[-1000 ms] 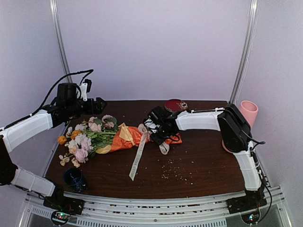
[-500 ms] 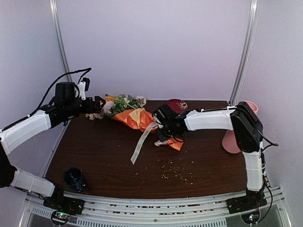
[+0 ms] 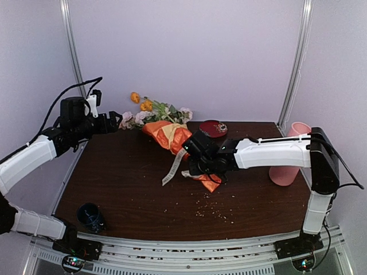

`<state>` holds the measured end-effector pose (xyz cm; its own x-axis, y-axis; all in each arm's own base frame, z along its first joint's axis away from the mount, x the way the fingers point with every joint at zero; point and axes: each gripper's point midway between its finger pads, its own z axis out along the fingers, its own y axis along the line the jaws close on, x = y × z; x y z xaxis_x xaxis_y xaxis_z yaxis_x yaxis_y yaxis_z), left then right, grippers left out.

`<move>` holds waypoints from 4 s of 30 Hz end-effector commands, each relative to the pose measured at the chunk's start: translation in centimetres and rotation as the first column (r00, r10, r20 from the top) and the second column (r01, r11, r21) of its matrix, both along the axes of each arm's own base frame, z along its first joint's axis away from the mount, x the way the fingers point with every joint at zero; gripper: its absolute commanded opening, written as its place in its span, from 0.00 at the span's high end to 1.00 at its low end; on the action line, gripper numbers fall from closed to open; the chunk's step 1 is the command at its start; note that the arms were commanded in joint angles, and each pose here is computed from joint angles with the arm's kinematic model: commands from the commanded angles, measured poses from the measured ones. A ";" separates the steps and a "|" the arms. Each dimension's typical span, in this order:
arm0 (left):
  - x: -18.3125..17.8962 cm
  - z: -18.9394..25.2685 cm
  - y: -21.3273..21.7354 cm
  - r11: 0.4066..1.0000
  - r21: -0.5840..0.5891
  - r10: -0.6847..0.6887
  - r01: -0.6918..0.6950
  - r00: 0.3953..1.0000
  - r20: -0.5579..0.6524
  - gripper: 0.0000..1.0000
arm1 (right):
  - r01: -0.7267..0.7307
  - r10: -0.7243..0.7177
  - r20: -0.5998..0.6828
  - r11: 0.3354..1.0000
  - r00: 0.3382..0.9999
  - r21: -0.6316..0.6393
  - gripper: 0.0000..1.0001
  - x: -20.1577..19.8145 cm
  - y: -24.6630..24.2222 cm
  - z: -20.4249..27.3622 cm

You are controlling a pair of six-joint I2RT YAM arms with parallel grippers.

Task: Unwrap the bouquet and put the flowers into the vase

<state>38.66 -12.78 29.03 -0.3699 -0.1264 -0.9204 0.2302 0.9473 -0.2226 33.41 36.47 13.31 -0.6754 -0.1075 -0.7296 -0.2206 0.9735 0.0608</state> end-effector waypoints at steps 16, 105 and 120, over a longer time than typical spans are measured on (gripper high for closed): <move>0.0 1.5 1.4 0.997 -0.018 0.076 -0.075 0.996 0.051 0.05 | 0.473 -0.471 -0.054 0.880 0.880 0.029 0.69 -6.5 -0.1 -4.1; -12.3 -16.6 -22.6 0.828 -0.267 -0.561 0.494 0.745 -0.360 0.19 | -0.149 0.123 0.113 0.953 0.986 0.264 0.26 -5.5 -4.3 2.4; -14.8 -21.0 -24.2 0.806 -0.181 -0.577 0.564 0.678 -0.456 0.40 | -0.059 0.046 0.058 0.970 0.997 0.236 0.36 -0.6 -3.4 0.2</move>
